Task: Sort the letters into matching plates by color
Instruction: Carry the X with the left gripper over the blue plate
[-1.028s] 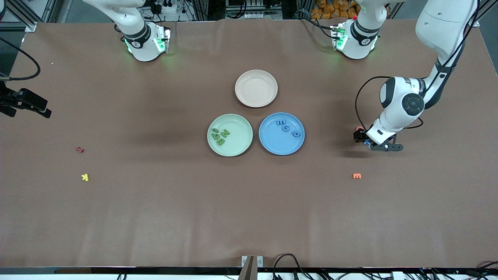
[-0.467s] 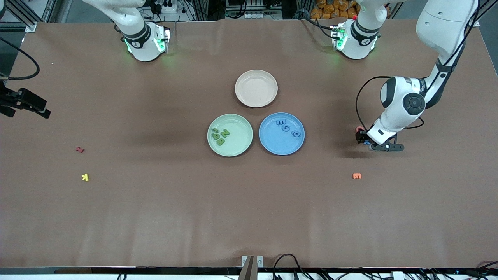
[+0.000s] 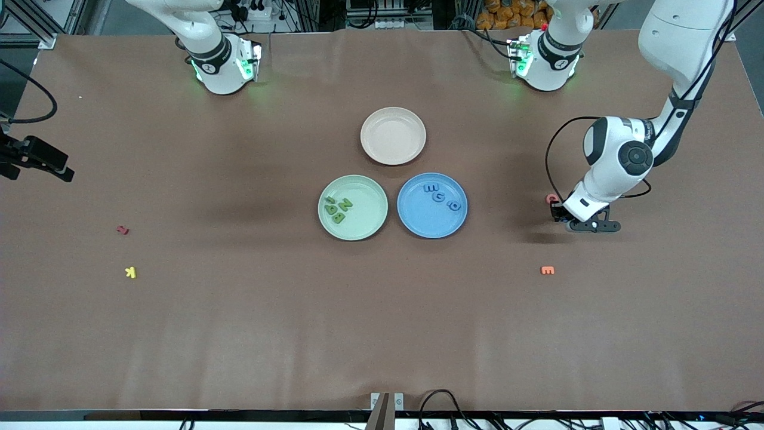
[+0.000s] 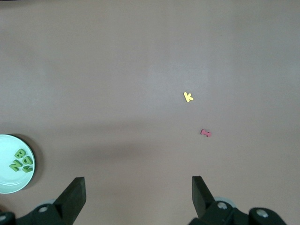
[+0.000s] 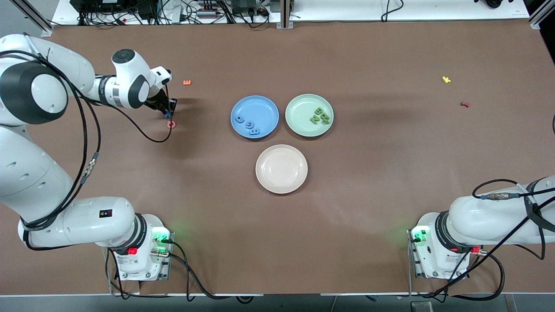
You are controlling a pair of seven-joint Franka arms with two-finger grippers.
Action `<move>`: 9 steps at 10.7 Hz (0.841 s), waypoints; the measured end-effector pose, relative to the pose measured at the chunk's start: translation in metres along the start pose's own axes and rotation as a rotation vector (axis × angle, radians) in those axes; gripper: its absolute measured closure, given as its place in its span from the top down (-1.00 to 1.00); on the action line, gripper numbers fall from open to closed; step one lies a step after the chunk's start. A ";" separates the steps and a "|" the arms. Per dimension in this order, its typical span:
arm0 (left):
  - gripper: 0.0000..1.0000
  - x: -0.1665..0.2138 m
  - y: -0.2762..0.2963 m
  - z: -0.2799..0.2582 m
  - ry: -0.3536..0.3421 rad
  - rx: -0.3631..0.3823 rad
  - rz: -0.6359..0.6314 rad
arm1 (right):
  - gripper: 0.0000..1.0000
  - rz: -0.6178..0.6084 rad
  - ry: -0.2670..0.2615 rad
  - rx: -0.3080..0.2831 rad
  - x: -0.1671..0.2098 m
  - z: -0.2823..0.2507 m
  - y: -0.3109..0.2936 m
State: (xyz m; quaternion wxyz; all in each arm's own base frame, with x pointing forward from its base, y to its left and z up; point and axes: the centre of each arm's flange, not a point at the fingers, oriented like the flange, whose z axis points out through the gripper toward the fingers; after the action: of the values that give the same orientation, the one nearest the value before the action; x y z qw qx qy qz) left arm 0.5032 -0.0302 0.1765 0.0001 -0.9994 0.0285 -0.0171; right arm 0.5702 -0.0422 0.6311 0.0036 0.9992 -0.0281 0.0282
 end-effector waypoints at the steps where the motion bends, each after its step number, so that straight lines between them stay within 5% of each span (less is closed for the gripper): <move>1: -0.43 0.000 0.000 0.000 0.000 0.000 0.000 | 1.00 0.000 0.000 0.000 0.000 0.000 0.000; 9: -0.43 0.002 0.000 -0.001 0.004 0.000 0.091 | 1.00 0.003 0.000 -0.001 0.000 0.000 0.001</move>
State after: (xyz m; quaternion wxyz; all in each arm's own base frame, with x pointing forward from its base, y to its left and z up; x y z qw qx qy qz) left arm 0.5049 -0.0303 0.1774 0.0011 -0.9971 0.0740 -0.0191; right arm 0.5701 -0.0436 0.6310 0.0040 0.9992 -0.0295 0.0282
